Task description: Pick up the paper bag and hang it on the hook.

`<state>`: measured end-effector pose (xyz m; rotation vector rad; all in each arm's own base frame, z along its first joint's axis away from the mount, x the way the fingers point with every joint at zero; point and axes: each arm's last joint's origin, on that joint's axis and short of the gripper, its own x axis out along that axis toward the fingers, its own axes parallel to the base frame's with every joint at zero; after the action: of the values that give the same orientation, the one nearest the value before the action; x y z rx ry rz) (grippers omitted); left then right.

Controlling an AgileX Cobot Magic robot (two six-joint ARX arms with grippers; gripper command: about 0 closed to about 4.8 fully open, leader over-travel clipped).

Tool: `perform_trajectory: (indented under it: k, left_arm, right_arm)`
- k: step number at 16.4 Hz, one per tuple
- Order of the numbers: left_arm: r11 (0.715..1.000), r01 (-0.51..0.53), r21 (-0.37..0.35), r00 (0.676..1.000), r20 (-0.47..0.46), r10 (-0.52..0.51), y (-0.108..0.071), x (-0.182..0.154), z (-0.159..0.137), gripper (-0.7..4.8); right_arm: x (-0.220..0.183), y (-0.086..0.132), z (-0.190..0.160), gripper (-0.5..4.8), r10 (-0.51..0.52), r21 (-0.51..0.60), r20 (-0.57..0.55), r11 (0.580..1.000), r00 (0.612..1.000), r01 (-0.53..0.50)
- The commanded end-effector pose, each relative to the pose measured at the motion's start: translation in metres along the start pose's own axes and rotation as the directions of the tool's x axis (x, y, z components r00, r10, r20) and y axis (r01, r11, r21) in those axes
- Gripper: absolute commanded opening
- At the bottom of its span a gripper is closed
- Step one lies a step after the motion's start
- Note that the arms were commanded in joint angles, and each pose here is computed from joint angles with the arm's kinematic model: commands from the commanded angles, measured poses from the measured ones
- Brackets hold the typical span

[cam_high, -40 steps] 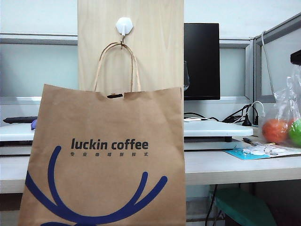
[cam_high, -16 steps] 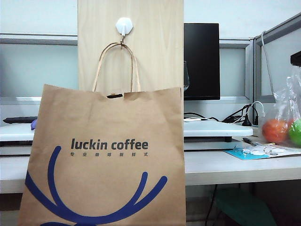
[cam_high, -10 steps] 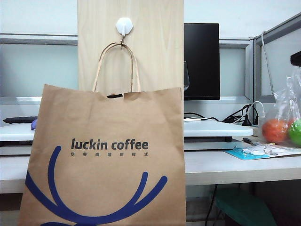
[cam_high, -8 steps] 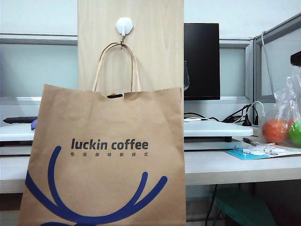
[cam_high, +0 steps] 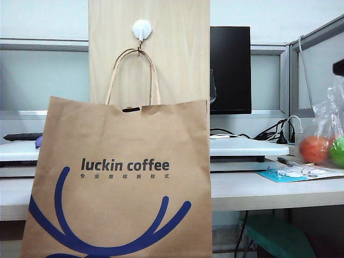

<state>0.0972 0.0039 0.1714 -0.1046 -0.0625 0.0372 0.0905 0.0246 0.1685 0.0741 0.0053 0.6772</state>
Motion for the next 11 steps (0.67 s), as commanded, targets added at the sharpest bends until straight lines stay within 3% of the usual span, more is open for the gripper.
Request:
perform_trajectory:
  k: [1, 2, 6, 8, 11]
  left_arm:
    - [1.000, 0.007, -0.003, 1.000, 0.012, -0.007, -0.0004, -0.0001, 0.0014, -0.05]
    - [1.000, 0.007, -0.003, 1.000, 0.012, -0.007, -0.0004, -0.0001, 0.0014, -0.05]
    - [1.000, 0.006, -0.003, 1.000, 0.012, -0.006, -0.0003, -0.0001, 0.0014, -0.06]
    - [1.000, 0.006, -0.003, 1.000, 0.012, -0.006, -0.0003, -0.0001, 0.0014, -0.05]
    - [1.000, 0.006, -0.003, 1.000, 0.012, -0.006, -0.0003, -0.0001, 0.0014, -0.05]
  right_arm:
    - [-0.0018, -0.0112, -0.0054, 0.00, -0.364, 0.007, -0.017, 0.931, 0.931, 0.364]
    - [-0.0031, -0.0141, -0.0058, 0.00, -0.465, -0.013, -0.016, 0.885, 0.885, 0.465]
    - [-0.0042, -0.0158, -0.0101, 0.00, -0.518, -0.071, -0.057, 0.855, 0.854, 0.514]
    - [-0.0056, -0.0176, -0.0115, 0.00, -0.581, -0.072, -0.068, 0.814, 0.811, 0.577]
    - [-0.0064, -0.0187, -0.0120, 0.00, -0.617, -0.081, -0.071, 0.787, 0.784, 0.612]
